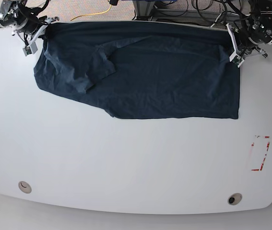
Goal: Layout the t-shirt on the table in an organized manner, then fold the t-shirt properly
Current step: 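Grasp the opposite corner with the left gripper and pull both corners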
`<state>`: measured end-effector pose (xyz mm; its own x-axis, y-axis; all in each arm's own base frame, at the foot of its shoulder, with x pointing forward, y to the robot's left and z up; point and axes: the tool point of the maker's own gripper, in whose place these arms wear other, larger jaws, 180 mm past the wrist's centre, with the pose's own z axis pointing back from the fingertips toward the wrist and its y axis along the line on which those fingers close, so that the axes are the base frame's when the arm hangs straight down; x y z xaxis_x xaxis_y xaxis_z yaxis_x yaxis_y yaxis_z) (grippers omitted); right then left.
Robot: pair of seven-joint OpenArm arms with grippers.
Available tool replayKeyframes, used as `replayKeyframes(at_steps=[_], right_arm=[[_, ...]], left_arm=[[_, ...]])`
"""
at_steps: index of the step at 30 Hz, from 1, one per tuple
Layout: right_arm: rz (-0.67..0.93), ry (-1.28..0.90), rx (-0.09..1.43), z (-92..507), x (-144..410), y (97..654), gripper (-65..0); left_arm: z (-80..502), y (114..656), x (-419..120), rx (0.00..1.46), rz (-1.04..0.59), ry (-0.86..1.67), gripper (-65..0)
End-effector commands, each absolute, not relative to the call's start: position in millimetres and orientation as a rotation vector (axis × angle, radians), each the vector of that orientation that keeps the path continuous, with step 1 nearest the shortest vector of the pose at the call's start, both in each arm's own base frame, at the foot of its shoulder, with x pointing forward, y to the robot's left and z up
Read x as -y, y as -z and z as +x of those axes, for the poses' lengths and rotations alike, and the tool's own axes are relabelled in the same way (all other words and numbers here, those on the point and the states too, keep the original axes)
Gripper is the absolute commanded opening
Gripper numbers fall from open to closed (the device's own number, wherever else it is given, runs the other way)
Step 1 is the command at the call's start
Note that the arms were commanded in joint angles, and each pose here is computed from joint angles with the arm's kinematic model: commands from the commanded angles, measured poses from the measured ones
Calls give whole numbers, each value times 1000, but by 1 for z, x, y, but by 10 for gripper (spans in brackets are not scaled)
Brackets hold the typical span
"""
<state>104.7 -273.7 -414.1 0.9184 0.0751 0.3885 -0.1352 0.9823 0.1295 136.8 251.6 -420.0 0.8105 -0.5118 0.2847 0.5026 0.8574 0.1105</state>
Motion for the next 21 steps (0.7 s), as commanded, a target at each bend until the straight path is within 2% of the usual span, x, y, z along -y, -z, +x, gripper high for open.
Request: replayKeyframes(at_steps=[1, 4, 5, 6, 7, 8, 11, 13, 21], right_arm=[[128, -122, 405, 108, 281, 408, -631], [124, -124, 404, 109, 282, 407, -631], [124, -124, 404, 109, 282, 407, -631], [124, -124, 404, 109, 282, 407, -631], [123, -126, 406, 109, 283, 407, -631], [122, -126, 412, 112, 283, 406, -631], [119, -125, 419, 115, 284, 405, -631], [116, -125, 420, 115, 285, 405, -631], [116, -125, 420, 115, 285, 405, -629]], left_arm=[[118, 424, -273, 189, 105, 552, -596], [116, 424, -275, 175, 110, 553, -494], [117, 424, -275, 177, 110, 553, -431], [117, 424, -275, 176, 112, 554, -397], [119, 422, -277, 180, 119, 555, -310], [120, 421, -279, 179, 124, 555, -249], [120, 421, -280, 181, 126, 554, -122], [122, 420, -279, 185, 128, 556, -108], [143, 406, -297, 203, 189, 563, -124]])
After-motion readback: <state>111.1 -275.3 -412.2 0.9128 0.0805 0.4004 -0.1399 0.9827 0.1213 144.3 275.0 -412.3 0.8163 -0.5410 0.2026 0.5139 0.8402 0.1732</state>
